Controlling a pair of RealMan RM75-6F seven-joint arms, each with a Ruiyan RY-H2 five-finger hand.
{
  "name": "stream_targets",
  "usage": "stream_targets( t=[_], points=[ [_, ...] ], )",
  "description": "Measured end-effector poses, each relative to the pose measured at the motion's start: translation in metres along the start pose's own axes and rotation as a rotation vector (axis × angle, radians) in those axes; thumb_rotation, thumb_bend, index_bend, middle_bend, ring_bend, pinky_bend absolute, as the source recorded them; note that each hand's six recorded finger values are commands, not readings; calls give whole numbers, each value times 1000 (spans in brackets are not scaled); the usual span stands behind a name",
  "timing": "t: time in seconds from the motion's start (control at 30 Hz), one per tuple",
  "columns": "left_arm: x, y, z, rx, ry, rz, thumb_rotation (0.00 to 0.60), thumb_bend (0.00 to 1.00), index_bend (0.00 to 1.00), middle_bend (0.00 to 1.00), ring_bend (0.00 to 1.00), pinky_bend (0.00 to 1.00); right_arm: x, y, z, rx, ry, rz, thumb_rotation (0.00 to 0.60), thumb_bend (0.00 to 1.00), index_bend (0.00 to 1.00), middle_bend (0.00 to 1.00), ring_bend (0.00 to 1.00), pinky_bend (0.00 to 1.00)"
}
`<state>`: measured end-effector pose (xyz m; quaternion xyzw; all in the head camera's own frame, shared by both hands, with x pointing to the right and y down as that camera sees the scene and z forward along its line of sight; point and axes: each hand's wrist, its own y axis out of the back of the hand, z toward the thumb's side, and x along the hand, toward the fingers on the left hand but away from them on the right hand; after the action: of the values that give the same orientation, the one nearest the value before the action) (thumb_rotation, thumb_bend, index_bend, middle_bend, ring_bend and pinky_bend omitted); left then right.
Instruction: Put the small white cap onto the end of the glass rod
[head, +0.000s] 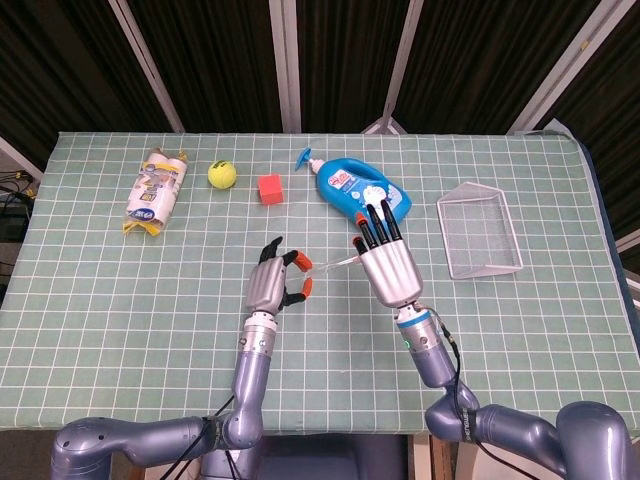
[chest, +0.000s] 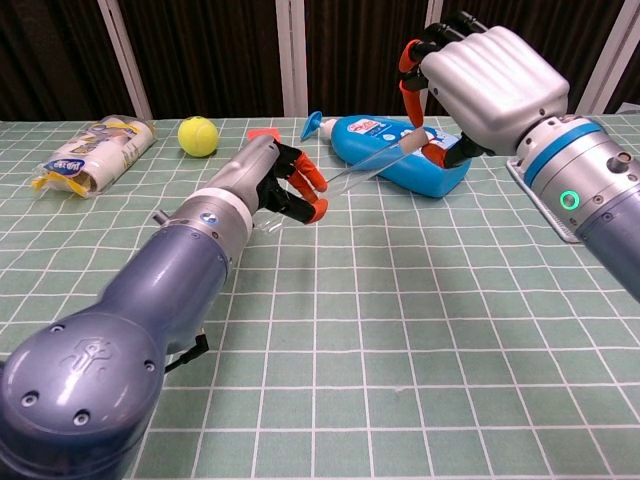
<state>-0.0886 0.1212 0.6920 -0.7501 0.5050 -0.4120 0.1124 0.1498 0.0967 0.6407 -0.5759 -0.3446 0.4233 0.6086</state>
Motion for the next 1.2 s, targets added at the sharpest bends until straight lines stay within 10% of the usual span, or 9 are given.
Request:
stream_targets(
  t=[0.2,0.43,1.2],
  points=[
    [0,0,2,0,-8,3,600,634,505,444,48,0,1,2,1,-3,3,-1,600,388,580,233,119,77],
    [-1,2,3,6,-19,6,600,634,505,444,49,0,3,1,-3,3,-5,16,600,387,213,111,55,39],
    [-15,12,-30,120,-84,-33,600,634,506,444,49,0,24,1,-51,31,-108,67,600,387,167,78,32,36]
  ],
)
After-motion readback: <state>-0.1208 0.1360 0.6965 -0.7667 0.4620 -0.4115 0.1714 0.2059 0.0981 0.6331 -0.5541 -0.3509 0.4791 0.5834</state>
